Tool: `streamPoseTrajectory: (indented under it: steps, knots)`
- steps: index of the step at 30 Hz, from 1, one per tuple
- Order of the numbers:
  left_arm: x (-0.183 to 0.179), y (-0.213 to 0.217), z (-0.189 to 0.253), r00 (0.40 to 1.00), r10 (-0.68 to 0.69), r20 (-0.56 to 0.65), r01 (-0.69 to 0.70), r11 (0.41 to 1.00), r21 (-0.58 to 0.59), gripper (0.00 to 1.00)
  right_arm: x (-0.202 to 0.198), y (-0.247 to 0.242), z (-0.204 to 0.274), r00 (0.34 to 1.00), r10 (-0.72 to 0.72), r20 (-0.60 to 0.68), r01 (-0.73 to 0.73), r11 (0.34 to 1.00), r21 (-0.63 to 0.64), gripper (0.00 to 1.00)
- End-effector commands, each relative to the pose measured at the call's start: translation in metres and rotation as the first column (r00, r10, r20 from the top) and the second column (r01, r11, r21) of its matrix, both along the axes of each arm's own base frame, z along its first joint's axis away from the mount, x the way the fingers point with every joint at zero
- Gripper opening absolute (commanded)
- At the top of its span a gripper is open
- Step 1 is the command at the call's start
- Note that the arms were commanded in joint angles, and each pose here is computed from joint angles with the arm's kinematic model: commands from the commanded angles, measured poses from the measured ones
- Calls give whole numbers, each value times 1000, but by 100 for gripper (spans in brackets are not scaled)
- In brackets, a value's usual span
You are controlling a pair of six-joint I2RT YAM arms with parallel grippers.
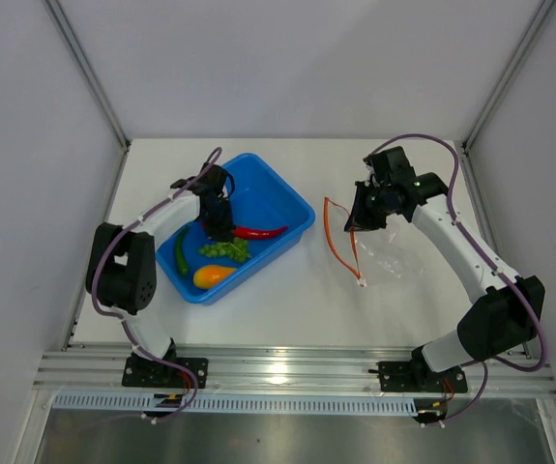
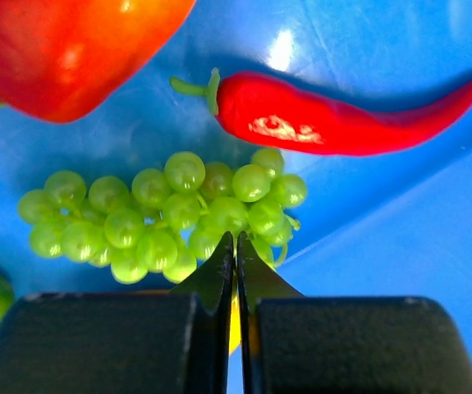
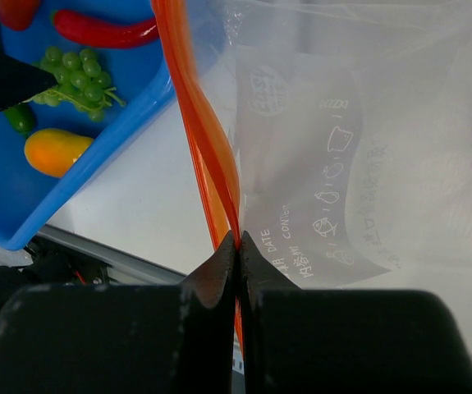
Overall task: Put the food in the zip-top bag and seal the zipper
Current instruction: Pick up the fake fruit from the bin.
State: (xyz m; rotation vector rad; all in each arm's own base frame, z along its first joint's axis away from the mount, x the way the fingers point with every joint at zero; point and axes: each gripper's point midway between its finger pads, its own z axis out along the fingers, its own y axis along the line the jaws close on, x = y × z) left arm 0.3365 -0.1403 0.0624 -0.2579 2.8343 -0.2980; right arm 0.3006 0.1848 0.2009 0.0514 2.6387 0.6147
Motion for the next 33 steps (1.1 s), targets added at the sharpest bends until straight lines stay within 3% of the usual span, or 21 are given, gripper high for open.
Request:
streamPoseTrajectory:
  steps: [1,23,33]
  knots:
    - [11,-1,46,994,-7,109,7,1000,-1,1,2,1,13,999,17,44,-18,1000,23,0]
    - [-19,-6,231,921,-32,388,80,991,-108,1,-2,-2,17,998,5,55,-6,1000,28,0]
    - [-55,-51,343,790,-136,598,335,913,-235,0,-8,0,23,999,-3,49,0,999,54,0]
